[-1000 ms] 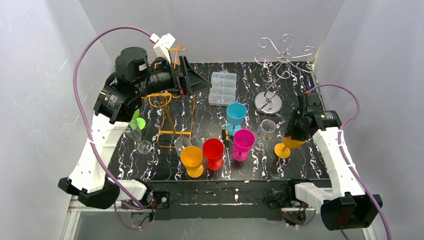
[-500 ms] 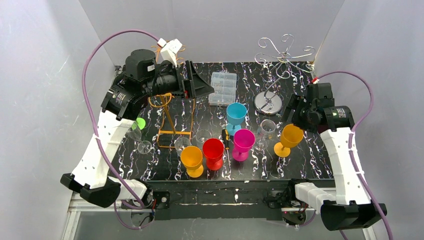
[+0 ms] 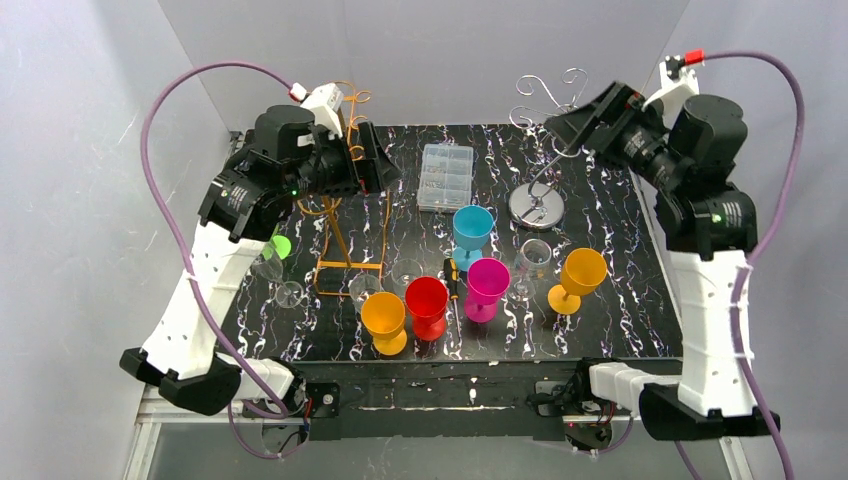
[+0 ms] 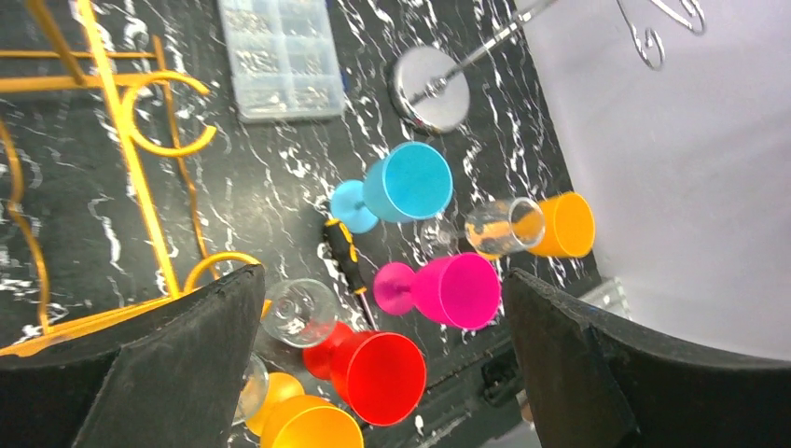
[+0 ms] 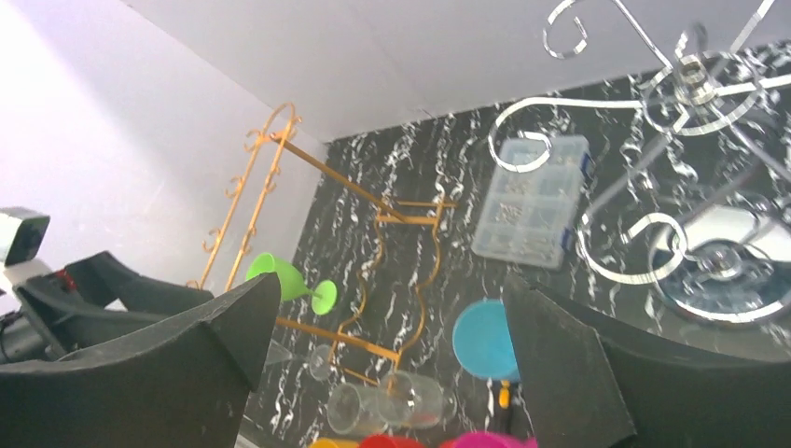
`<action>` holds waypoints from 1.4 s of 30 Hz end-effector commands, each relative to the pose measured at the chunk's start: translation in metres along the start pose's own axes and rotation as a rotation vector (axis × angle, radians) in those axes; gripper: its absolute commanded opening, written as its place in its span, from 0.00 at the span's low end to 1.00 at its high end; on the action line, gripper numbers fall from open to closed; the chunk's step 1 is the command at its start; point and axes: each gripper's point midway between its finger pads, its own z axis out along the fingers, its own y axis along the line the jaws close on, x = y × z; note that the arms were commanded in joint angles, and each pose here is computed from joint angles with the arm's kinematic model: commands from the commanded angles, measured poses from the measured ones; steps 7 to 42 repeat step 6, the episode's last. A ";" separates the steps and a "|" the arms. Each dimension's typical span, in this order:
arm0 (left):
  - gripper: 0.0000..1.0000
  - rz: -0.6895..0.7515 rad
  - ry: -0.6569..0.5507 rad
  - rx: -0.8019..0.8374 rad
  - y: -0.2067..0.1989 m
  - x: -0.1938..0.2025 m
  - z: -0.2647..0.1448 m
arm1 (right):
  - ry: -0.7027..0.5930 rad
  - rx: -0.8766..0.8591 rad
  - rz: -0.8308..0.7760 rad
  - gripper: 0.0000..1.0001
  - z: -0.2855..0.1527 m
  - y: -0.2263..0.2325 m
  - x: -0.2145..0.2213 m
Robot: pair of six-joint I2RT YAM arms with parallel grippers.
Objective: Take the wine glass off the wine glass rack
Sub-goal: Reset both arms
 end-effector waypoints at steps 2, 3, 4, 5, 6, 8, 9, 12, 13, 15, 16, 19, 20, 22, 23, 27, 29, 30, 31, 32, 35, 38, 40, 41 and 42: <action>0.98 0.042 -0.145 -0.126 0.016 -0.030 -0.033 | -0.142 -0.206 -0.054 0.98 0.010 0.045 -0.046; 0.98 0.047 -0.149 -0.132 0.016 -0.031 -0.035 | -0.140 -0.212 -0.054 0.98 0.013 0.045 -0.046; 0.98 0.054 -0.149 -0.139 0.017 -0.032 -0.037 | -0.139 -0.214 -0.052 0.98 0.015 0.045 -0.046; 0.98 0.056 -0.149 -0.145 0.018 -0.032 -0.037 | -0.137 -0.216 -0.052 0.99 0.018 0.044 -0.046; 0.98 0.060 -0.153 -0.148 0.019 -0.033 -0.039 | -0.133 -0.215 -0.052 0.98 0.021 0.042 -0.045; 0.98 0.060 -0.153 -0.148 0.019 -0.033 -0.039 | -0.133 -0.215 -0.052 0.98 0.021 0.042 -0.045; 0.98 0.060 -0.153 -0.148 0.019 -0.033 -0.039 | -0.133 -0.215 -0.052 0.98 0.021 0.042 -0.045; 0.98 0.060 -0.153 -0.148 0.019 -0.033 -0.039 | -0.133 -0.215 -0.052 0.98 0.021 0.042 -0.045; 0.98 0.060 -0.153 -0.148 0.019 -0.033 -0.039 | -0.133 -0.215 -0.052 0.98 0.021 0.042 -0.045; 0.98 0.060 -0.153 -0.148 0.019 -0.033 -0.039 | -0.133 -0.215 -0.052 0.98 0.021 0.042 -0.045; 0.98 0.060 -0.153 -0.148 0.019 -0.033 -0.039 | -0.133 -0.215 -0.052 0.98 0.021 0.042 -0.045; 0.98 0.060 -0.153 -0.148 0.019 -0.033 -0.039 | -0.133 -0.215 -0.052 0.98 0.021 0.042 -0.045; 0.98 0.060 -0.153 -0.148 0.019 -0.033 -0.039 | -0.133 -0.215 -0.052 0.98 0.021 0.042 -0.045; 0.98 0.060 -0.153 -0.148 0.019 -0.033 -0.039 | -0.133 -0.215 -0.052 0.98 0.021 0.042 -0.045; 0.98 0.060 -0.153 -0.148 0.019 -0.033 -0.039 | -0.133 -0.215 -0.052 0.98 0.021 0.042 -0.045; 0.98 0.060 -0.153 -0.148 0.019 -0.033 -0.039 | -0.133 -0.215 -0.052 0.98 0.021 0.042 -0.045; 0.98 0.060 -0.153 -0.148 0.019 -0.033 -0.039 | -0.133 -0.215 -0.052 0.98 0.021 0.042 -0.045; 0.98 0.060 -0.153 -0.148 0.019 -0.033 -0.039 | -0.133 -0.215 -0.052 0.98 0.021 0.042 -0.045; 0.98 0.060 -0.153 -0.148 0.019 -0.033 -0.039 | -0.133 -0.215 -0.052 0.98 0.021 0.042 -0.045; 0.98 0.060 -0.153 -0.148 0.019 -0.033 -0.039 | -0.133 -0.215 -0.052 0.98 0.021 0.042 -0.045; 0.98 0.060 -0.153 -0.148 0.019 -0.033 -0.039 | -0.133 -0.215 -0.052 0.98 0.021 0.042 -0.045; 0.98 0.060 -0.153 -0.148 0.019 -0.033 -0.039 | -0.133 -0.215 -0.052 0.98 0.021 0.042 -0.045; 0.98 0.060 -0.153 -0.148 0.019 -0.033 -0.039 | -0.133 -0.215 -0.052 0.98 0.021 0.042 -0.045; 0.98 0.060 -0.153 -0.148 0.019 -0.033 -0.039 | -0.133 -0.215 -0.052 0.98 0.021 0.042 -0.045; 0.98 0.060 -0.153 -0.148 0.019 -0.033 -0.039 | -0.133 -0.215 -0.052 0.98 0.021 0.042 -0.045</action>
